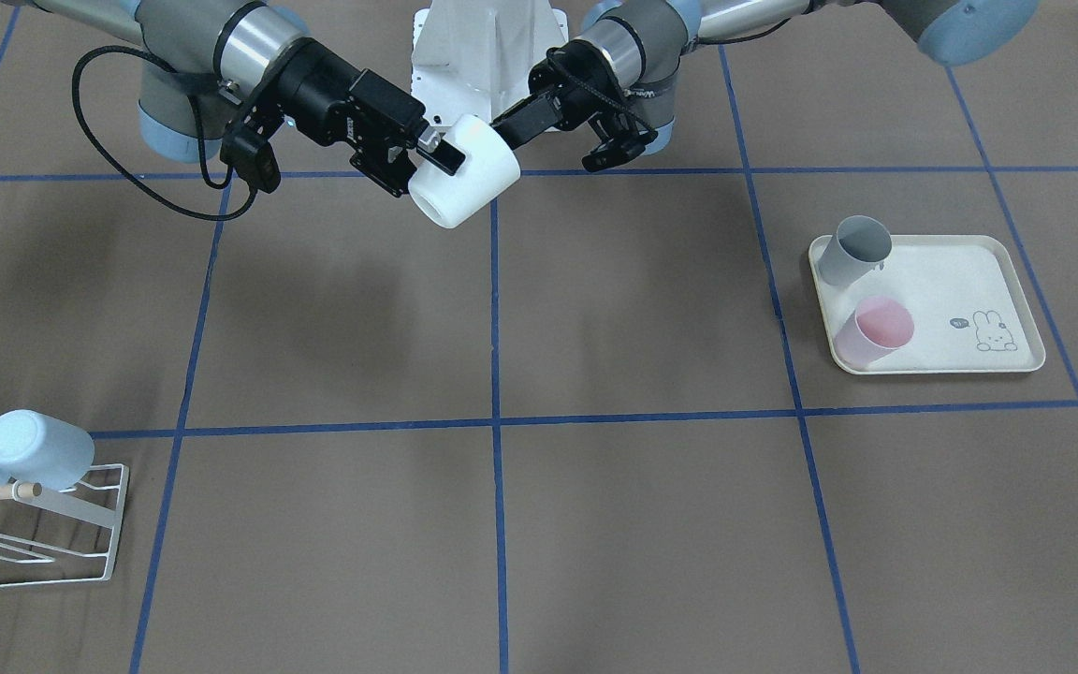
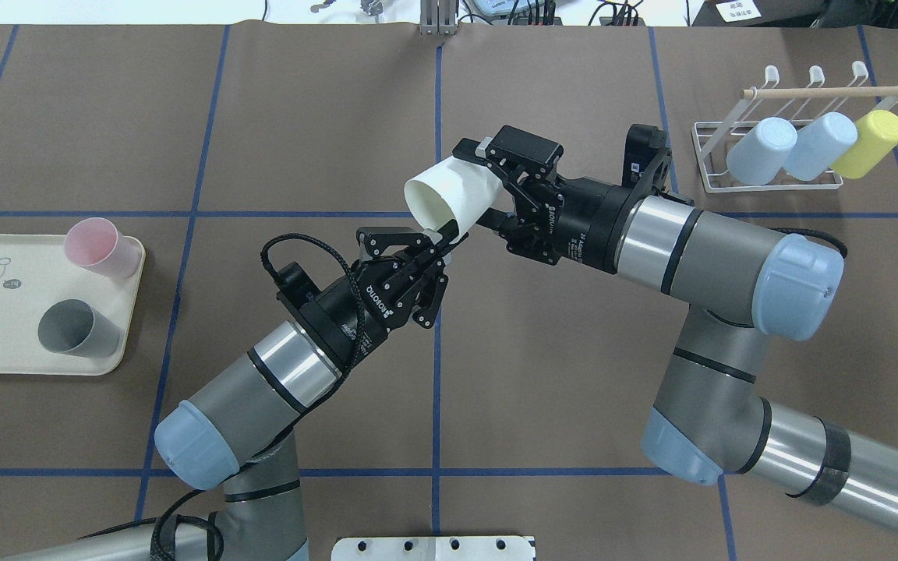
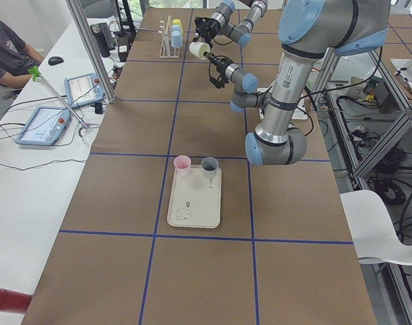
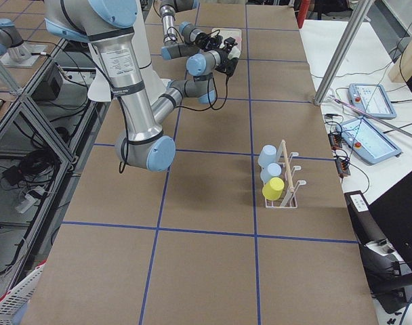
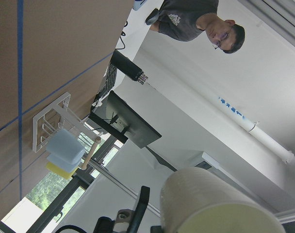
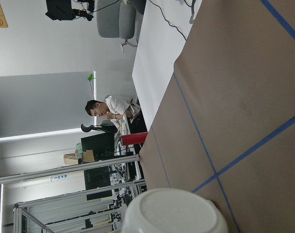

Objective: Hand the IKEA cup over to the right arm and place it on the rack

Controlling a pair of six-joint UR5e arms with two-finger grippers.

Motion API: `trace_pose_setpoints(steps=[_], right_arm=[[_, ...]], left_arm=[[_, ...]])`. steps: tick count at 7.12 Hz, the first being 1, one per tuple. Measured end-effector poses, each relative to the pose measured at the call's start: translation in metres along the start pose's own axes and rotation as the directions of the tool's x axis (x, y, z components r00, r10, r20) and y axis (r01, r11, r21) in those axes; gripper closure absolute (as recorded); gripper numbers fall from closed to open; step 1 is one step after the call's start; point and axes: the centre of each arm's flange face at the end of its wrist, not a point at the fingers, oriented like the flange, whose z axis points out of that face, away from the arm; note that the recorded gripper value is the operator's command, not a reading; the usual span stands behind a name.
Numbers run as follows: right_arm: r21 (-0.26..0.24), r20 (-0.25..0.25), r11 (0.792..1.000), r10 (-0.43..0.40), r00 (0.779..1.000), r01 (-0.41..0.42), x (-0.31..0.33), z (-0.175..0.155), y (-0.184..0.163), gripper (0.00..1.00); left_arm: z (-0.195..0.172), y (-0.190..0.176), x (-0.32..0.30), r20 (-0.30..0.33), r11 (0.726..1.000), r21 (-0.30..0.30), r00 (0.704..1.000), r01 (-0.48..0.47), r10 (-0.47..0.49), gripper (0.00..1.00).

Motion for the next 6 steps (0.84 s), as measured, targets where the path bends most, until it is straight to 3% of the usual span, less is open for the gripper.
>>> trace_pose_setpoints(steps=[6], right_arm=[[0.000, -0.005, 1.000, 0.000, 1.000, 0.000, 0.0026, 0.0007, 0.0000, 0.00]], left_arm=[[-0.0028, 0.0050, -0.0068, 0.007, 1.000, -0.002, 1.000, -0.005, 0.005, 1.00]])
